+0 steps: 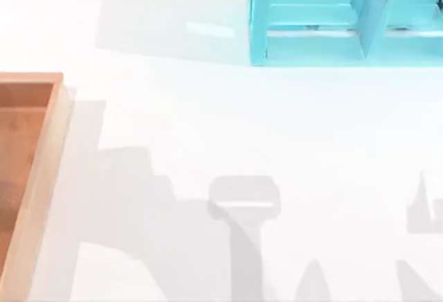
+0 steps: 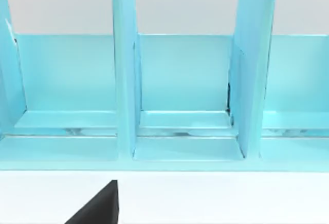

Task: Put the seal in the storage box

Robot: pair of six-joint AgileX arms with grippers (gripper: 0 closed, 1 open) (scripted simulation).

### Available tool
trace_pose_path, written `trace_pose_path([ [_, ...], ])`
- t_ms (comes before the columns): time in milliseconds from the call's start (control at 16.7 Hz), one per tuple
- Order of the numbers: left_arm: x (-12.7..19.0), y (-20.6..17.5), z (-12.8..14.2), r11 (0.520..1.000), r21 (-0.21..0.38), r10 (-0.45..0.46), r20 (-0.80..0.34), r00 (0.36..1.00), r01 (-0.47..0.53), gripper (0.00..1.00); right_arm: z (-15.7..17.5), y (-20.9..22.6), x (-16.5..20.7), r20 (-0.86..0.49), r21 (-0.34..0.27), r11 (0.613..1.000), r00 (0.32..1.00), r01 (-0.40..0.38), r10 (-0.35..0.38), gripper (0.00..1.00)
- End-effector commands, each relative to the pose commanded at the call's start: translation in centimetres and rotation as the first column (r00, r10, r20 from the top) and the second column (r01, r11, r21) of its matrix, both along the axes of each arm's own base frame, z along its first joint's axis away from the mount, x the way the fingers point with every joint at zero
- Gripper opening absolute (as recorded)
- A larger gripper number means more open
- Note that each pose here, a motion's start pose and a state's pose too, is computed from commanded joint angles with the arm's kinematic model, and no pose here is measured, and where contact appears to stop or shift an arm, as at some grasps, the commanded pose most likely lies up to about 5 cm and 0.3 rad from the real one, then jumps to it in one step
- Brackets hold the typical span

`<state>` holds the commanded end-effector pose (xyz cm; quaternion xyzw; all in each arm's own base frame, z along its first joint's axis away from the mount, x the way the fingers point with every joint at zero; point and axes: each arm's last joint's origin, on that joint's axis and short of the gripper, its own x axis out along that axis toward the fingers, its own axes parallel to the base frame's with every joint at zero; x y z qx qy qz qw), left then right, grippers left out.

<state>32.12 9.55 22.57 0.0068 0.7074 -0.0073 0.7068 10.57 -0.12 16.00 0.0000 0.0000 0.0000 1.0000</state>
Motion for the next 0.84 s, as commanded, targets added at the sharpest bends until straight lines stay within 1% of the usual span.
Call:
trace_pose_path([
  [480,0.00,0.00,0.00,1.000,0.000,0.000,0.000,1.000,0.000,0.98,0.00,0.00,0.00,0.000,0.000,1.000,1.000,0.000,0.000,1.00],
  [540,0.00,0.00,0.00,1.000,0.000,0.000,0.000,1.000,0.000,1.00,0.00,0.00,0.00,0.000,0.000,1.000,1.000,0.000,0.000,1.00],
  [840,0.00,0.00,0.00,1.000,0.000,0.000,0.000,1.000,0.000,1.00,0.00,0.00,0.00,0.000,0.000,1.000,1.000,0.000,0.000,1.00],
])
